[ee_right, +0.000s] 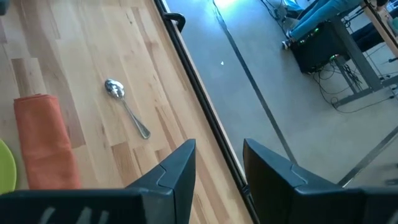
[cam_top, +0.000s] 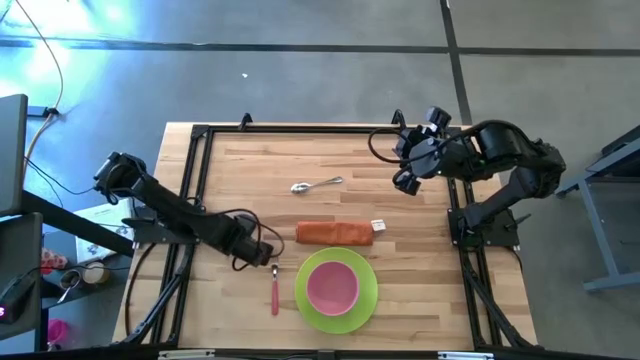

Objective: Set table place
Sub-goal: Put the pink fork to the left of the green plate

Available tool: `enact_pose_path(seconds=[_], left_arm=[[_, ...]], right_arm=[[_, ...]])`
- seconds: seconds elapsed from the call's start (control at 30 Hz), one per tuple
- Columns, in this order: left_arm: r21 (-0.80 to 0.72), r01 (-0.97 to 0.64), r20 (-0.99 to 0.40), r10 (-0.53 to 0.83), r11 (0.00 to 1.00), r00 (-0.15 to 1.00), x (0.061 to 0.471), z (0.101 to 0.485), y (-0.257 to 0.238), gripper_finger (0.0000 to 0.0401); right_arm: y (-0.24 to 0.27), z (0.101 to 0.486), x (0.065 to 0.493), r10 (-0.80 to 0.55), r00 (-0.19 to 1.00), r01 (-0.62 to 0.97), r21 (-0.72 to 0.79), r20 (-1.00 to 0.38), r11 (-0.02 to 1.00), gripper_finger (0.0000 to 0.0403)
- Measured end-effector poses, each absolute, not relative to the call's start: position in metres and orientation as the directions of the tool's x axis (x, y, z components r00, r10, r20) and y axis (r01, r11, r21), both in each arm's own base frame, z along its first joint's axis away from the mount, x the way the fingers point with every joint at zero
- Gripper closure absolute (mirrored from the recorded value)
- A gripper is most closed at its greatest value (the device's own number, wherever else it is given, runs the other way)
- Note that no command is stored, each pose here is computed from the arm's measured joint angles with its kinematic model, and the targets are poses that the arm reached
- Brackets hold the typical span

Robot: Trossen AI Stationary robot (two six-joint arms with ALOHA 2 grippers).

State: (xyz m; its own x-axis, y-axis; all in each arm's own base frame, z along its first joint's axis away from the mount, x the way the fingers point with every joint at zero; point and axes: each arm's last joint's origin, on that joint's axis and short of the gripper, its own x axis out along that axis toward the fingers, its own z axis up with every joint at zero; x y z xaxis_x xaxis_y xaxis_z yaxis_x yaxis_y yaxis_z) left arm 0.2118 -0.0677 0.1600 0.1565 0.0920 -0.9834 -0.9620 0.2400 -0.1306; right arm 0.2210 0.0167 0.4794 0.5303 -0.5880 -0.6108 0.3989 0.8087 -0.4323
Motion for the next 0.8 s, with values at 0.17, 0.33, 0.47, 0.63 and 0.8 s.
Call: enact_pose_path(seconds=[0.17, 0.33, 0.47, 0.63, 0.8], left_arm=[[-0.167, -0.956, -0.976, 0.096, 0.239, 0.195, 0.219, 0.153, -0.070, 0.0401], [-0.192, -0.951, -0.973, 0.082, 0.241, 0.217, 0.227, 0.145, -0.073, 0.0401], [-0.224, -0.944, -0.966, 0.073, 0.242, 0.247, 0.234, 0.140, -0.075, 0.0401], [-0.240, -0.941, -0.962, 0.068, 0.240, 0.263, 0.238, 0.135, -0.076, 0.0401], [-0.259, -0.939, -0.956, 0.075, 0.228, 0.282, 0.242, 0.131, -0.077, 0.0401]], right_arm=[[0.017, 0.479, 0.221, -0.588, 0.531, 0.397, -0.434, -0.610, 0.809, 0.0277], [0.017, 0.479, 0.221, -0.588, 0.531, 0.395, -0.436, -0.610, 0.809, 0.0277], [0.017, 0.479, 0.221, -0.588, 0.531, 0.395, -0.436, -0.610, 0.809, 0.0277], [0.017, 0.479, 0.221, -0.588, 0.531, 0.395, -0.436, -0.610, 0.809, 0.0277], [0.017, 0.479, 0.221, -0.588, 0.532, 0.396, -0.435, -0.610, 0.809, 0.0277]])
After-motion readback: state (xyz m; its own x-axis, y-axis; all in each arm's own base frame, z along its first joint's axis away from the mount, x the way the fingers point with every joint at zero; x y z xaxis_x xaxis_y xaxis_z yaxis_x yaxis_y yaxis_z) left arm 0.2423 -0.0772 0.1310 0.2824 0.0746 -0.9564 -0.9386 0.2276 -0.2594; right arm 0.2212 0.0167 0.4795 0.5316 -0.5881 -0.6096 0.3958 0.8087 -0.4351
